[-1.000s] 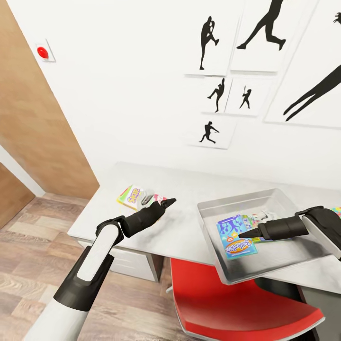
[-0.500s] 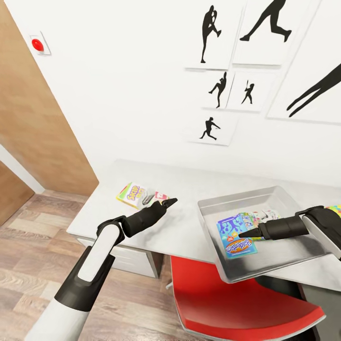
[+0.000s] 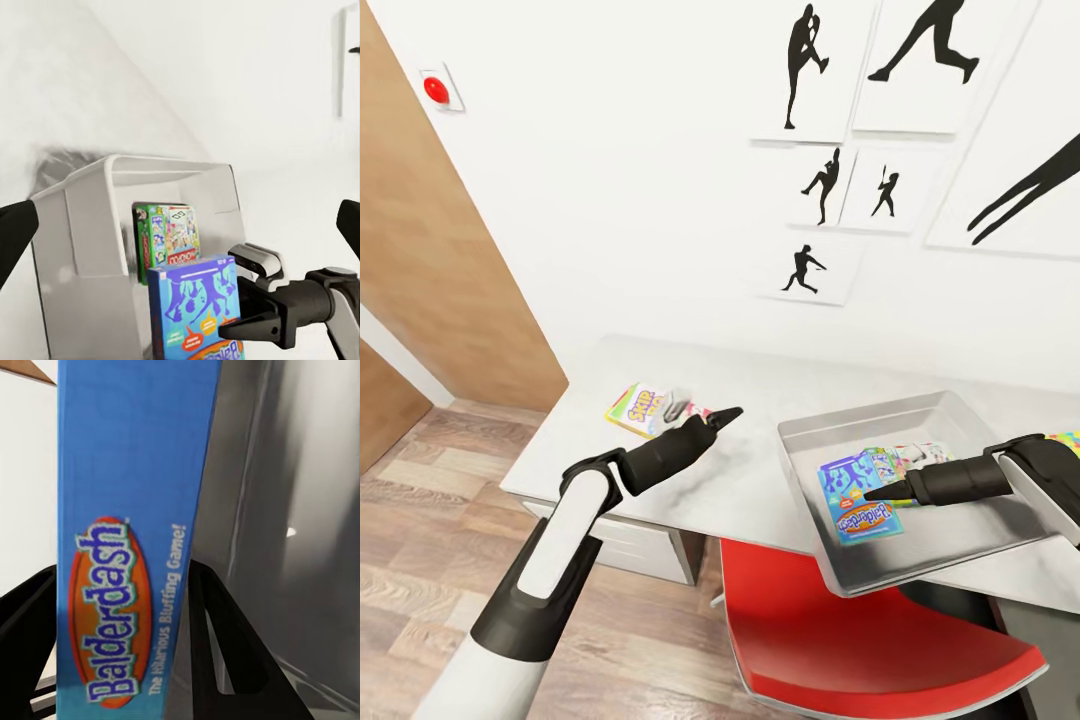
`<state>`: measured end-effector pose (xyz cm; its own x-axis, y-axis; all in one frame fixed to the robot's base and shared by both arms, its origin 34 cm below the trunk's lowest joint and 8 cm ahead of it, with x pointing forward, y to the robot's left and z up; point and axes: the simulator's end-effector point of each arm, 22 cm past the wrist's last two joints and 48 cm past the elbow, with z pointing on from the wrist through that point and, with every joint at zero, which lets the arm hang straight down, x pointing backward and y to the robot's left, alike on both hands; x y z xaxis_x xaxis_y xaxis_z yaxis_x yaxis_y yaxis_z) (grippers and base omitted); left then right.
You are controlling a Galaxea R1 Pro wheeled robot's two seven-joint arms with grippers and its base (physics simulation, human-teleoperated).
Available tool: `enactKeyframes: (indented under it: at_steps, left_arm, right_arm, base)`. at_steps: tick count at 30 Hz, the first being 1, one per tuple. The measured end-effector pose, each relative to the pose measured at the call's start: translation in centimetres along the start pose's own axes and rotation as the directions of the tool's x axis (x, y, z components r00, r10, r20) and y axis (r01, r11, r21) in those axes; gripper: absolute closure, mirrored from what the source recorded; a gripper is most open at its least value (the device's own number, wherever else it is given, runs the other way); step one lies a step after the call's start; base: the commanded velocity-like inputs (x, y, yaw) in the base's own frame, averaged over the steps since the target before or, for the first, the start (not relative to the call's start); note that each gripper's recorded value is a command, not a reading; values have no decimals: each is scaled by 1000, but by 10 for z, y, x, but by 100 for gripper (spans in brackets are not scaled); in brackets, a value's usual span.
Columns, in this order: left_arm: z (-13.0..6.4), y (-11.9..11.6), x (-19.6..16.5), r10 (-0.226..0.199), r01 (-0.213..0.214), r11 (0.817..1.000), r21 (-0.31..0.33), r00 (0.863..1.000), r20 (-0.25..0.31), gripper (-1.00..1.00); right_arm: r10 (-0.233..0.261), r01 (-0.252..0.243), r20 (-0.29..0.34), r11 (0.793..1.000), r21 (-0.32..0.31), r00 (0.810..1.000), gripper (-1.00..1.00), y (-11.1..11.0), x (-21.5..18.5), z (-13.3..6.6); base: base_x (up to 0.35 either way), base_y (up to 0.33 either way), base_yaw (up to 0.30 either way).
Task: Put all the toys in the child's room - the three board games (two on the bed and one on the table), the two jigsaw puzzles on the table, and the tennis ball on the table - inside the toy box on the table in the child's room.
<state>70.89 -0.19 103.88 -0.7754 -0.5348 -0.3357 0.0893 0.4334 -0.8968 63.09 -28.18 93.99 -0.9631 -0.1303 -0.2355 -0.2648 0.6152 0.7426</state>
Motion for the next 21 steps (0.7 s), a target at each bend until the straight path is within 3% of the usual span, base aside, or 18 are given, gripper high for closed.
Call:
enactKeyframes:
  at_steps: [7, 21]
  left_arm:
    - [-1, -19, 5, -44, 46, 997, 62, 999, -27, -100]
    - [0, -21, 8, -74, 77, 993, 84, 996, -44, -100]
  right_arm:
    - [0, 0, 0, 1000, 0, 1000, 100, 0, 0, 0]
    - [-6, 6, 5, 1000, 1, 1000, 100, -2, -8, 0]
  base:
    - [0, 0, 0]
    - [0, 0, 0]
